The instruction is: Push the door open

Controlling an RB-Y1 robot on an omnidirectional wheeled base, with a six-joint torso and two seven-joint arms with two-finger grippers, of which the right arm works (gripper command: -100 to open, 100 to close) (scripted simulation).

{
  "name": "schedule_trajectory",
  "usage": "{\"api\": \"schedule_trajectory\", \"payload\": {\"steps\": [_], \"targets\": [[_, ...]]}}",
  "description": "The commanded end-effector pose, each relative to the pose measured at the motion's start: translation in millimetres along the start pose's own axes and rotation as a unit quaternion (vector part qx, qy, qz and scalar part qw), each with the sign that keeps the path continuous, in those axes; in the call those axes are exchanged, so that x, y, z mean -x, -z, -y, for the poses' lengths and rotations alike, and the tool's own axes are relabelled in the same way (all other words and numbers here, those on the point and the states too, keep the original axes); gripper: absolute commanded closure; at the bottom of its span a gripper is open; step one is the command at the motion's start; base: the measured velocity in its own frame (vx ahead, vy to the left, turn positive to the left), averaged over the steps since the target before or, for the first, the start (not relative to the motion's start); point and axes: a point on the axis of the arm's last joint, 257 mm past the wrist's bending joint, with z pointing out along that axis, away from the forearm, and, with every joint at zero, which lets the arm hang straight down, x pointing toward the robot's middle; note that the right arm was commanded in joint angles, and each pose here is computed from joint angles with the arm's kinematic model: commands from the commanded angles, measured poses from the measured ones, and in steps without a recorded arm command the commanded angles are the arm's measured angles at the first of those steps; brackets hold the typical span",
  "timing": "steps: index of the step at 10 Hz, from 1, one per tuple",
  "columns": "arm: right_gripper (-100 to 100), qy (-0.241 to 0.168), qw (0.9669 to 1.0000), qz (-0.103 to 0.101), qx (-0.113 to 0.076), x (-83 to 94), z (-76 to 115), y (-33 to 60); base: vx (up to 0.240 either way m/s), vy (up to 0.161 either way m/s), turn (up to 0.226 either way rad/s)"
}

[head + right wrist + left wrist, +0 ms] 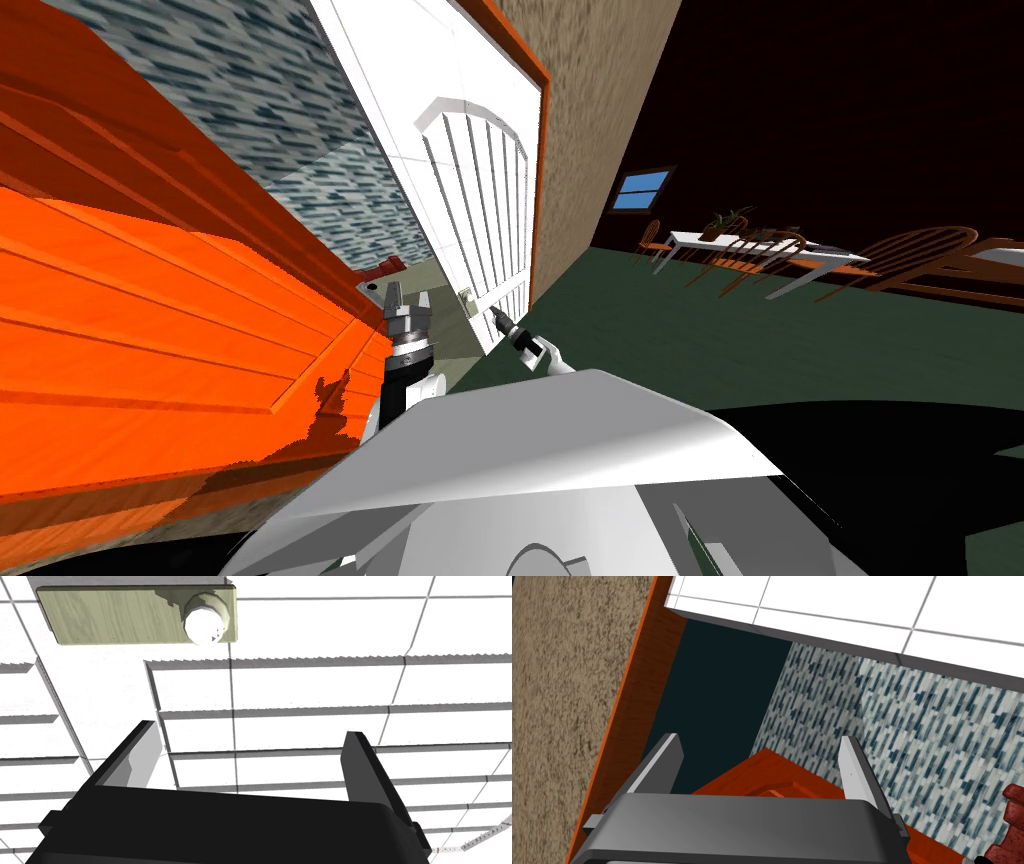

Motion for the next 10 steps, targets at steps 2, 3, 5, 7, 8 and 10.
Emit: {"api": "schedule_trajectory", "payload": {"steps": [2, 3, 5, 7, 8, 10], "targets": [[-100, 0.002, 0.9996, -0.016, -0.024, -9.0, 20.7, -0.9, 0.108, 0.096, -0.136], [-100, 0.003, 0.9992, -0.022, -0.034, -11.7, 28.4, -1.3, 0.174, 0.135, -0.141], [-100, 0.006, 0.9982, -0.032, -0.05, -16.0, 41.8, -1.6, 0.146, 0.15, -0.095], [-100, 0.007, 0.9981, -0.033, -0.051, -16.7, 42.1, -2.2, 0.1, 0.111, -0.06], [-100, 0.007, 0.9981, -0.03, -0.054, -15.1, 44.0, -3.8, 0.1, 0.124, 0.055], [-100, 0.007, 0.9981, -0.026, -0.055, -12.8, 45.3, -5.3, 0.176, 0.161, 0.041]]}}
